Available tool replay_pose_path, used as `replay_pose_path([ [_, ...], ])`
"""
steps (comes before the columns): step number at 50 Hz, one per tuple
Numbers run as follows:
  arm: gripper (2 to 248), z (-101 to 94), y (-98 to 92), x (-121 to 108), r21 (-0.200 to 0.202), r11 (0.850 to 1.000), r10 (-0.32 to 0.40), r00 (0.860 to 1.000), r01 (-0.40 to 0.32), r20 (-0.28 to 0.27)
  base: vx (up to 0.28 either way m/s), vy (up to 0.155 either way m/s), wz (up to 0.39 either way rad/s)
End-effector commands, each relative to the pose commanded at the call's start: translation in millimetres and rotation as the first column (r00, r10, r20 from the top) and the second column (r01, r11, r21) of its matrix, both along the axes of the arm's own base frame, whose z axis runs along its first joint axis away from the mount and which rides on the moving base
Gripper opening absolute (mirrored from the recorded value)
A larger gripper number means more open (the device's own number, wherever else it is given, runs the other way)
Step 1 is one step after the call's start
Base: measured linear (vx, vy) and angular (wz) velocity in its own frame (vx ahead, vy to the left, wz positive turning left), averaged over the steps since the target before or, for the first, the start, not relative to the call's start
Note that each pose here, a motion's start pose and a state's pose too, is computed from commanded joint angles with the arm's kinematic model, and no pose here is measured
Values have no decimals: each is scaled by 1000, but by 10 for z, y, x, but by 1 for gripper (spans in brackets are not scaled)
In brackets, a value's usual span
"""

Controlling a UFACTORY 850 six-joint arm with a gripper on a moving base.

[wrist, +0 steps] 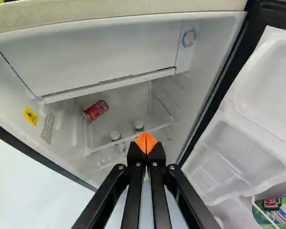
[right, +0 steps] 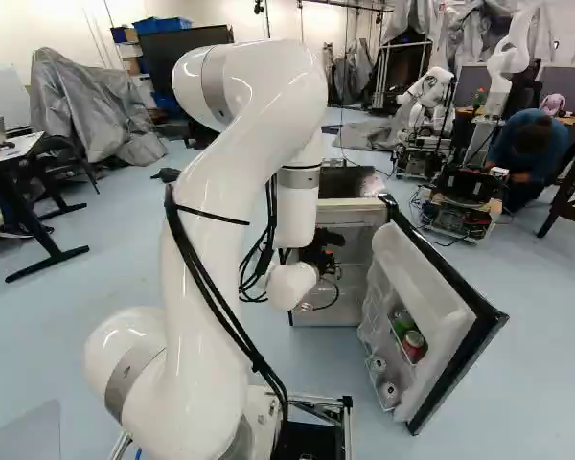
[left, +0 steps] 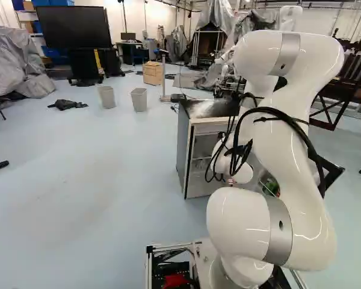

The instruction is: Grab a drink from the fridge

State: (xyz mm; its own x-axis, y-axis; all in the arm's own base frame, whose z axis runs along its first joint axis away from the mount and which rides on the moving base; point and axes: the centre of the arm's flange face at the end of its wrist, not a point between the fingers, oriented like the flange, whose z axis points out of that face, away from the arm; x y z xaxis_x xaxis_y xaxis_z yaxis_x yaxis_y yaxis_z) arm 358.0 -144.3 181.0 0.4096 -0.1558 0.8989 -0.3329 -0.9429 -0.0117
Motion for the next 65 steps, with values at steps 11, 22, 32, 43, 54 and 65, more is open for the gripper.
replay_pose_path([
  [11,26,1,3,-6,0,1000,-1,1000,1,-1,0,0,0],
  [22,26,23,15,-4,-1,1000,2,1000,-2,0,0,0,0],
  [32,26,77,44,1,-2,1000,9,1000,-9,2,0,0,0],
  [43,26,173,98,6,-5,1000,21,1000,-21,6,0,0,0],
  [54,26,304,174,7,-9,999,38,999,-38,11,0,0,0],
  [65,26,466,274,-1,-13,998,60,998,-59,17,0,0,0],
])
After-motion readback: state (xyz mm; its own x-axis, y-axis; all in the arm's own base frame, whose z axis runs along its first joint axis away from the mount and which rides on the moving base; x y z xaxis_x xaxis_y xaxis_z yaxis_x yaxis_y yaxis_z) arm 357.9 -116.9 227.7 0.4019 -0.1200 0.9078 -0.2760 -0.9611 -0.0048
